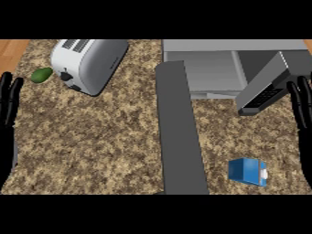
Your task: Pick up the milk, place it into the microwave and close the microwave
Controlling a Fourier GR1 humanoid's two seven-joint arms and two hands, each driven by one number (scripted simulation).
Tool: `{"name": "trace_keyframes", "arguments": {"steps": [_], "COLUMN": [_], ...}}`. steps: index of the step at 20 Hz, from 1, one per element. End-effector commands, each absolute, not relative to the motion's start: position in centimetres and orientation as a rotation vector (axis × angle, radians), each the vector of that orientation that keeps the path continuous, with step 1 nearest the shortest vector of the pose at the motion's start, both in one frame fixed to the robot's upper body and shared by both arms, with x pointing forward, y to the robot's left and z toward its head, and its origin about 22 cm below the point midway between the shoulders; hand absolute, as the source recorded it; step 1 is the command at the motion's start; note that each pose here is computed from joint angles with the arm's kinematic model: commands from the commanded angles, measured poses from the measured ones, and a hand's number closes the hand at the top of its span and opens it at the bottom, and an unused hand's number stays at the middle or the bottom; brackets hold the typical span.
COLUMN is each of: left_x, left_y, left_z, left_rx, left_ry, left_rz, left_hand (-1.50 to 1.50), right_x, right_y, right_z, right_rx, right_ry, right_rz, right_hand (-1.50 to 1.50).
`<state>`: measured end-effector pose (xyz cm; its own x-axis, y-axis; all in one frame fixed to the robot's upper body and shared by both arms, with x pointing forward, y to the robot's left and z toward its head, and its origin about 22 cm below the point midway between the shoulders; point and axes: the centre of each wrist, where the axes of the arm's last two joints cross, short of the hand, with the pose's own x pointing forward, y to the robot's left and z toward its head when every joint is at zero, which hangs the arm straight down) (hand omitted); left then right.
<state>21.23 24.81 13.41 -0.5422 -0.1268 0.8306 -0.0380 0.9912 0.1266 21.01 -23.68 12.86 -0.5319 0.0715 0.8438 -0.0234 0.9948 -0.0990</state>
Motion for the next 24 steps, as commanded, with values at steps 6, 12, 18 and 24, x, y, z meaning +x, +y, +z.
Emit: {"name": "trace_keyframes", "arguments": {"steps": [6,12,18,24], "left_x": [19.9,17.8,16.1,15.2], "left_y": [24.2,24.1,25.8,26.5], "left_z": [13.3,10.2,10.6,8.8], "left_rx": [0.131,-0.006,-0.012,-0.029], "left_ry": [-2.075,-1.966,-1.969,-1.959], "left_rz": [-0.119,0.077,0.067,0.069], "left_hand": [-1.5,-1.5,-1.5,-1.5], "right_x": [15.3,11.6,10.7,10.4], "right_y": [-17.6,-15.2,-13.4,-14.3], "right_z": [14.1,15.1,14.2,14.1], "right_rx": [-0.068,0.329,0.218,0.066], "right_ry": [-2.11,-1.981,-2.005,-2.0], "right_rz": [0.104,0.149,0.131,0.11], "right_hand": [-1.5,-1.5,-1.5,-1.5]}}
